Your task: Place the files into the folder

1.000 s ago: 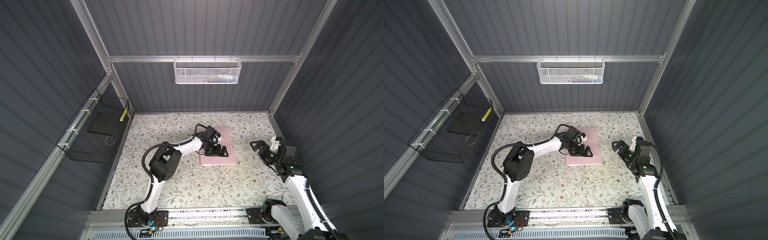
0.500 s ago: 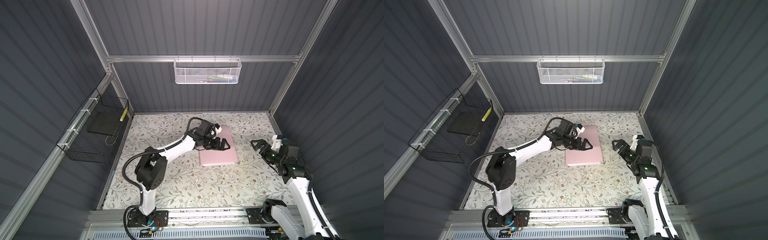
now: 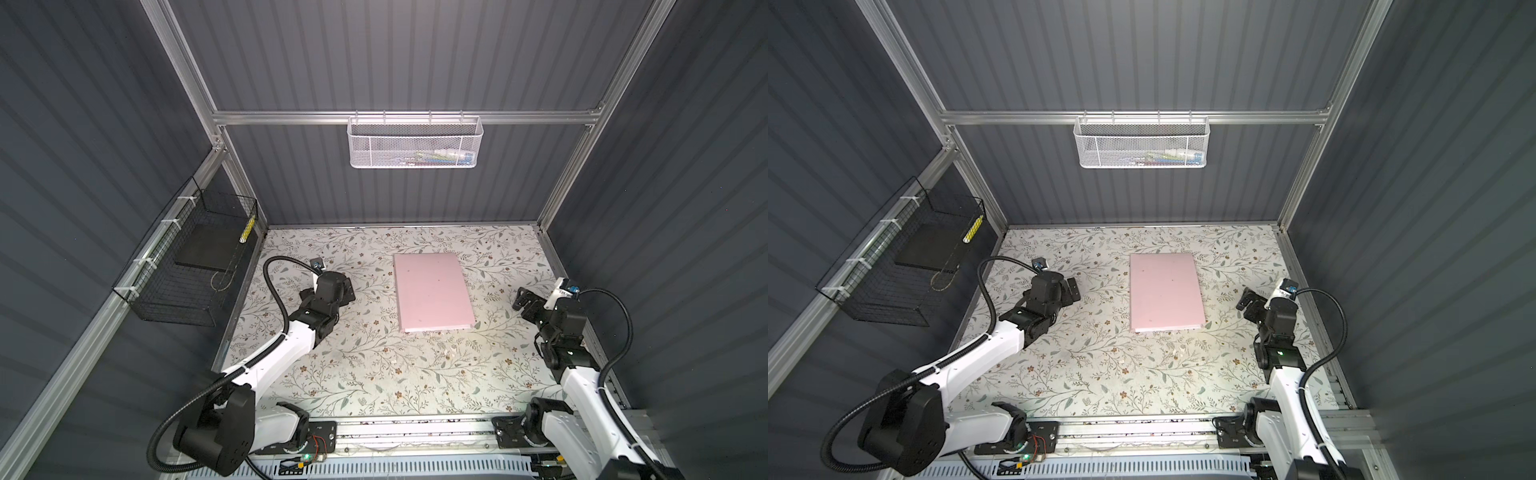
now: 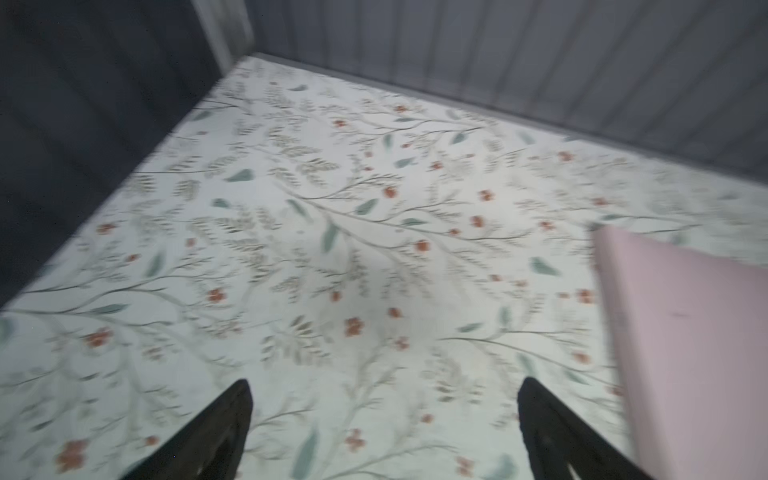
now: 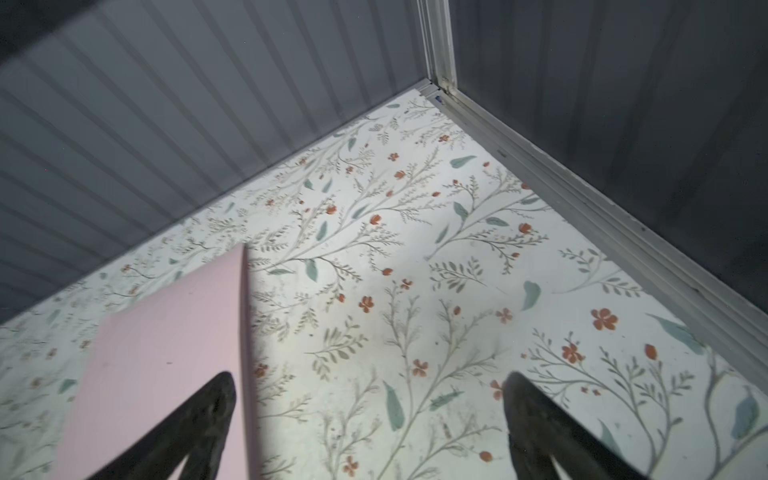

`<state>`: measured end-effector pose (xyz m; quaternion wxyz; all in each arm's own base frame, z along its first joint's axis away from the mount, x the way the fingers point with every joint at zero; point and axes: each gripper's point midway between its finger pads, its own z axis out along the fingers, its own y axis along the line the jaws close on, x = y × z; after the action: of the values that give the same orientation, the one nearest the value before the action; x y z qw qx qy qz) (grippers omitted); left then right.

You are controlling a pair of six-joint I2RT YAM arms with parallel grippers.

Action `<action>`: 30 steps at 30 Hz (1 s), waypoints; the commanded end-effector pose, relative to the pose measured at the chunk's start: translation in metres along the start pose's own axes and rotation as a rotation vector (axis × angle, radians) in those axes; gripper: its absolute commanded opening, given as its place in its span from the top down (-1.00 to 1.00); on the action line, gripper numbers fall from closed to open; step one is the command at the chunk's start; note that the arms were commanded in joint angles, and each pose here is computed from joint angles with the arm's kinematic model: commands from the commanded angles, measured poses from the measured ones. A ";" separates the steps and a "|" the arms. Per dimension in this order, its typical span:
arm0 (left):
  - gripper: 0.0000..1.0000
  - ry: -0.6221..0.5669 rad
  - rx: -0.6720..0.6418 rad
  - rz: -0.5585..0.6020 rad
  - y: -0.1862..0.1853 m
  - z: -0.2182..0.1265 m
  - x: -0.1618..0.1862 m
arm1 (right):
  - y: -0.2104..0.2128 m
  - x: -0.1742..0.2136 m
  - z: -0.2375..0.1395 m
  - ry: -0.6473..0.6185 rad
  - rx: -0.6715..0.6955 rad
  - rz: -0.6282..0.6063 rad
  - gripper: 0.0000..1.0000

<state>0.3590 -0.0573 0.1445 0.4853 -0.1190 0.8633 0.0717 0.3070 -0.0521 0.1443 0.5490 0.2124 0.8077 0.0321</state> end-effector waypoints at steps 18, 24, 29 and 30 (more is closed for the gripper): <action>-0.99 -0.193 -0.046 0.107 0.058 0.097 0.026 | 0.035 0.006 0.072 -0.148 -0.217 -0.230 -0.98; -0.99 -0.183 -0.031 0.094 0.060 0.101 0.028 | 0.039 0.008 0.074 -0.121 -0.227 -0.250 -0.98; -0.99 -0.174 -0.038 0.095 0.062 0.100 0.029 | 0.045 0.009 0.075 -0.114 -0.232 -0.282 -0.98; -1.00 -0.175 -0.036 0.096 0.061 0.100 0.029 | 0.045 0.010 0.076 -0.110 -0.232 -0.282 -0.98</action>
<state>0.4047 0.0245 0.0624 0.5406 -0.0794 0.8275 0.1293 0.3812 -0.0241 0.1146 0.6114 0.0502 0.7888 0.0392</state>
